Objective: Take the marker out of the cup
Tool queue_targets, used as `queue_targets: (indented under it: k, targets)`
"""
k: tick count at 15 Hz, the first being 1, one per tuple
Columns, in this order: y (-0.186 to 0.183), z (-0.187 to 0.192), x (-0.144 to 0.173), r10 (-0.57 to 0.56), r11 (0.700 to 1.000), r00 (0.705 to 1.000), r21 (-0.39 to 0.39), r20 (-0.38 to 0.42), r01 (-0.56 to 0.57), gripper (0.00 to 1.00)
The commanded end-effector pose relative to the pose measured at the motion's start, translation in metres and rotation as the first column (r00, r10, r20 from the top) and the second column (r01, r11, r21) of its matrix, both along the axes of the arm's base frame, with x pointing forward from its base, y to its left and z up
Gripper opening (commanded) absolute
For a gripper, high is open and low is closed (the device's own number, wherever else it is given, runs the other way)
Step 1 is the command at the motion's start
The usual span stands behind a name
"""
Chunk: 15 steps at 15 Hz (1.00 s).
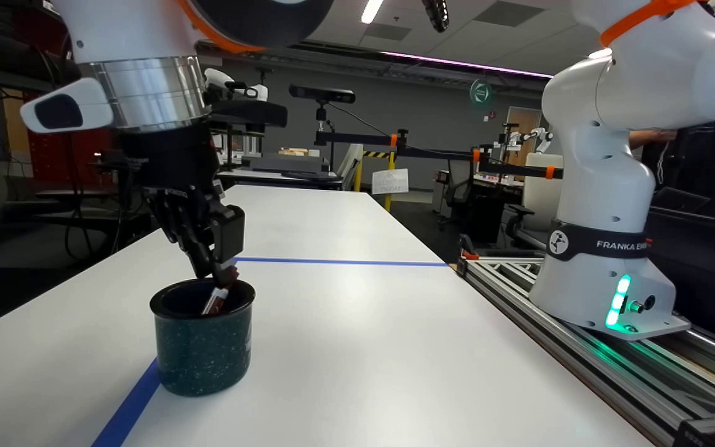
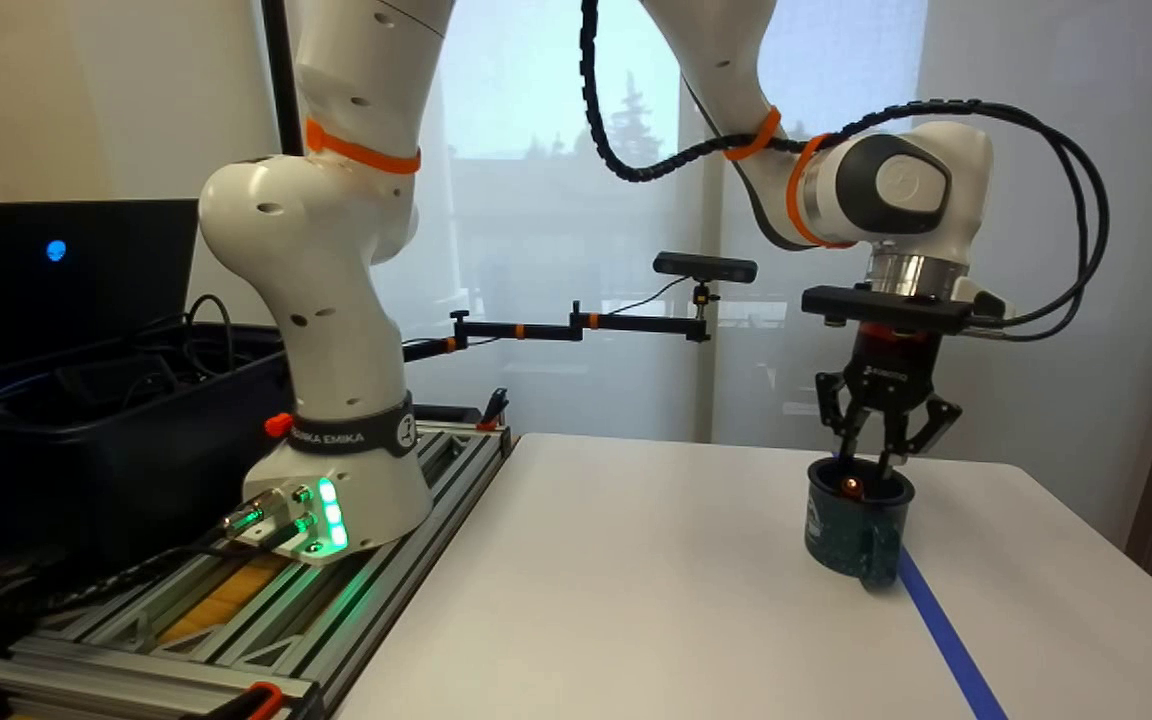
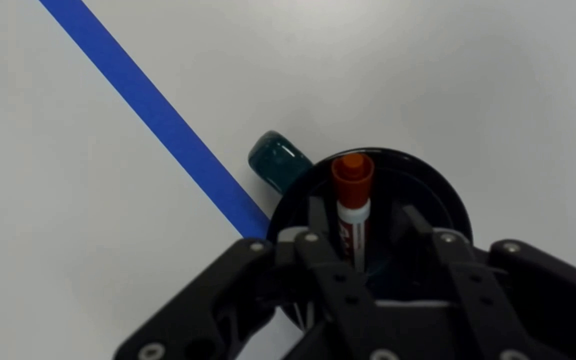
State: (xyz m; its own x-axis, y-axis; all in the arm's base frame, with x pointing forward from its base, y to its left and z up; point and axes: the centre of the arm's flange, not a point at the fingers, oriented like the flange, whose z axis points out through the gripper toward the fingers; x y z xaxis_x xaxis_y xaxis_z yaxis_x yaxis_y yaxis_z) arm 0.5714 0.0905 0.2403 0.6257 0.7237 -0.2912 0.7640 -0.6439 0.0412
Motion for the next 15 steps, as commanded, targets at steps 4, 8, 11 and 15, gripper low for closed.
queue_targets:
  k: [4, 8, 11, 15]
  targets:
    - [0.007, -0.003, 0.005, 0.052, 0.999, 0.999, 0.008, 0.004, -0.052, 0.44]
    - [0.007, -0.007, 0.005, 0.064, 0.998, 0.998, 0.016, -0.004, -0.064, 0.4]
    - [0.005, -0.011, 0.007, 0.071, 0.997, 0.997, 0.024, -0.006, -0.071, 0.33]
    - [0.002, -0.014, 0.009, 0.076, 0.997, 0.997, 0.029, -0.015, -0.075, 0.36]
